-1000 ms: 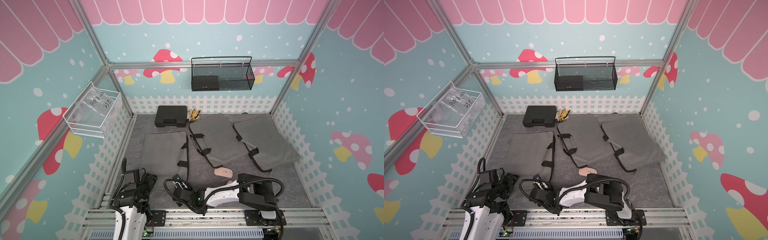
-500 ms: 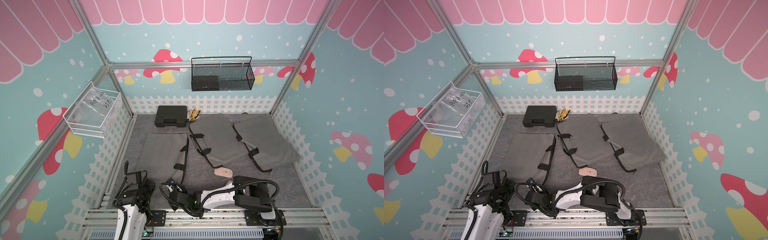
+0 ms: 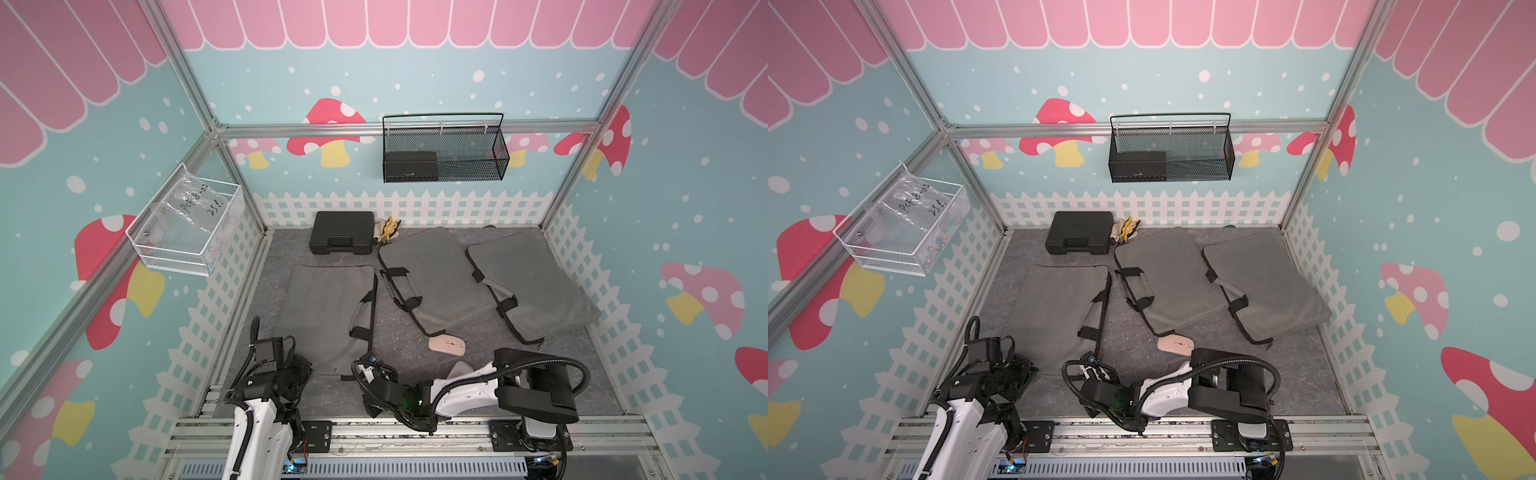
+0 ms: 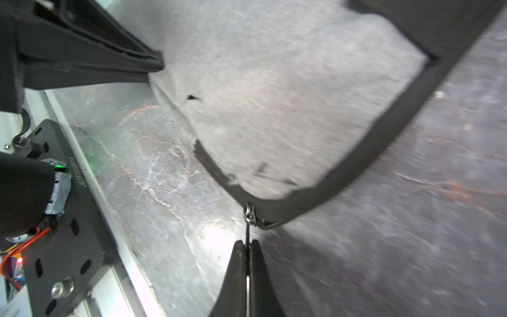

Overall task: Put the mouse into the laptop bag
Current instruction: Zip the zipper on the zippered laptop bag.

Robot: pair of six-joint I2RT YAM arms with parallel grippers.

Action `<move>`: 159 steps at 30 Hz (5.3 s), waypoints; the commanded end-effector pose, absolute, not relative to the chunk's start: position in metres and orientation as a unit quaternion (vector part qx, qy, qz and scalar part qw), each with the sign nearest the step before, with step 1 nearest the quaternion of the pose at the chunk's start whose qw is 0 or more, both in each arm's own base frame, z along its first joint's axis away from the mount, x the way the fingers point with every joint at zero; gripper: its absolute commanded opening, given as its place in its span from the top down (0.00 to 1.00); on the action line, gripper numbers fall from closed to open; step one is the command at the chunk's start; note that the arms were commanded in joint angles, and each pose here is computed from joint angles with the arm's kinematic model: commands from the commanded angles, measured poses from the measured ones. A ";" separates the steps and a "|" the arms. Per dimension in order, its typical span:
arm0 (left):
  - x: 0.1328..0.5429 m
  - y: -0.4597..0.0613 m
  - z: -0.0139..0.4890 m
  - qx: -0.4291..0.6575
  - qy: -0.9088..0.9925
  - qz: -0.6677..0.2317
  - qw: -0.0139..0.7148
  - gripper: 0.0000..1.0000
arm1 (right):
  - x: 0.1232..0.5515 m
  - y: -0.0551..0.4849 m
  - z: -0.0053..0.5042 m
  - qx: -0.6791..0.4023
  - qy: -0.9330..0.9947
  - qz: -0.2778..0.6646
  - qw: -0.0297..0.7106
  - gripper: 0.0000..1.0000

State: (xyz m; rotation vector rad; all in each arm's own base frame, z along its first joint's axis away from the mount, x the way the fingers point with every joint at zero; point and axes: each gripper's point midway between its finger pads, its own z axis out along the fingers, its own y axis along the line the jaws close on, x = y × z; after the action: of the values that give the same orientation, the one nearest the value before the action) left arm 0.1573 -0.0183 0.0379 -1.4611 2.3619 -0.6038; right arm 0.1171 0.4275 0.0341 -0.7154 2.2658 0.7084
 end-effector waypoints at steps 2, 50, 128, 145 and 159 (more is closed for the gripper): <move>0.164 0.003 0.045 -0.512 0.820 -0.167 0.196 1.00 | 0.130 0.376 0.010 -0.250 0.893 0.190 0.324 1.00; 0.162 0.003 0.056 -0.514 0.817 -0.169 0.196 0.37 | 0.133 0.345 0.043 -0.212 0.910 0.082 0.348 0.29; 0.132 -0.026 0.093 -0.490 0.806 -0.246 0.221 0.23 | 0.106 0.420 0.027 -0.318 0.868 0.216 0.313 0.48; 0.140 -0.028 0.075 -0.495 0.807 -0.251 0.200 0.23 | 0.093 0.427 0.028 -0.339 0.846 0.228 0.342 0.51; 0.146 -0.028 0.057 -0.501 0.807 -0.251 0.186 0.23 | 0.094 0.444 0.025 -0.296 0.865 0.239 0.326 0.70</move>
State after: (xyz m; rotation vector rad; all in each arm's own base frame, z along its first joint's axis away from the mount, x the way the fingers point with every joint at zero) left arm 0.1542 -0.0256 0.0670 -1.3608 2.2385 -0.7115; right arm 0.0931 0.4394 0.0244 -0.8164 2.2516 0.6231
